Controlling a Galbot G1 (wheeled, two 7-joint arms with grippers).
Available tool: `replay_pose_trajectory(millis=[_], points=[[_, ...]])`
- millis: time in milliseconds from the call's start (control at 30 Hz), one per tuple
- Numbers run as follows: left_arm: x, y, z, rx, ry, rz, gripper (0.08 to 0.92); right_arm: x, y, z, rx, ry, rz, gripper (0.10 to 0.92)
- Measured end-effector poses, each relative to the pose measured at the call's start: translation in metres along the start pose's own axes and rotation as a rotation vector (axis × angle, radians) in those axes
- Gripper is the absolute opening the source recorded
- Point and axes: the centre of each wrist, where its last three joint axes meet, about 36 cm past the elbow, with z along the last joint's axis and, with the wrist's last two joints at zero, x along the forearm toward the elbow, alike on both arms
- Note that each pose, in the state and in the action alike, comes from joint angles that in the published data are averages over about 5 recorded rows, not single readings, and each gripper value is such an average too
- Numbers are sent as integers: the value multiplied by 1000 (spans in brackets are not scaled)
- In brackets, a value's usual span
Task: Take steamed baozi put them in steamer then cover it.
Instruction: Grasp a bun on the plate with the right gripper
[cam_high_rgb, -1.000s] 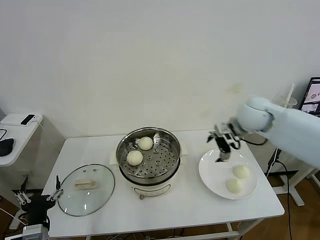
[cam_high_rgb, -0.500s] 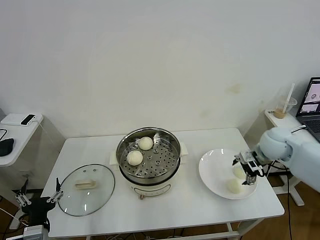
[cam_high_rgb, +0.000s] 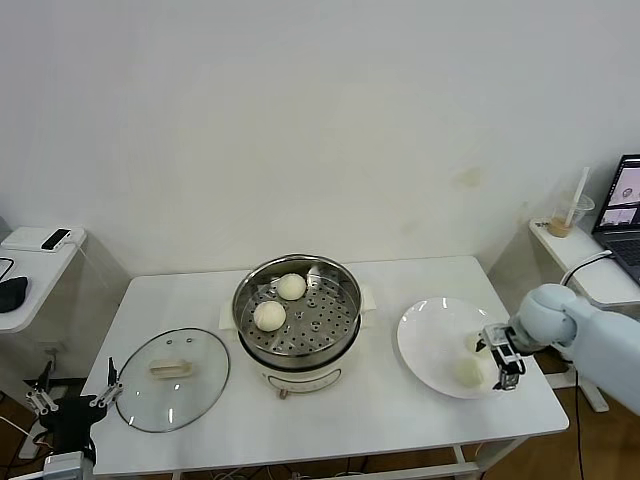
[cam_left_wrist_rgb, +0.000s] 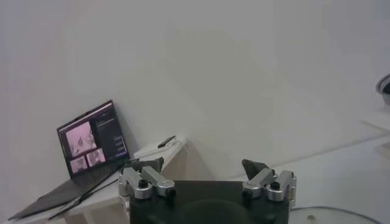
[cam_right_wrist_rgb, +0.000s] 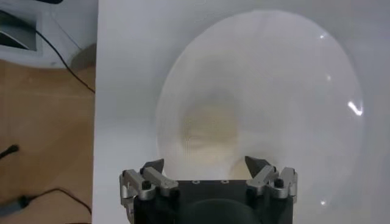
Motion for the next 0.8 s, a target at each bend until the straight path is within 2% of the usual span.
replay_pose_trajectory(millis=[367,800], points=[[-2,0,3,-2,5,-3,823,-21,-9,-12,-22,-17,-7,815],[-3,-1,4,0,7,-3,823,-19,-13,-8,-44,-14,-15,617]])
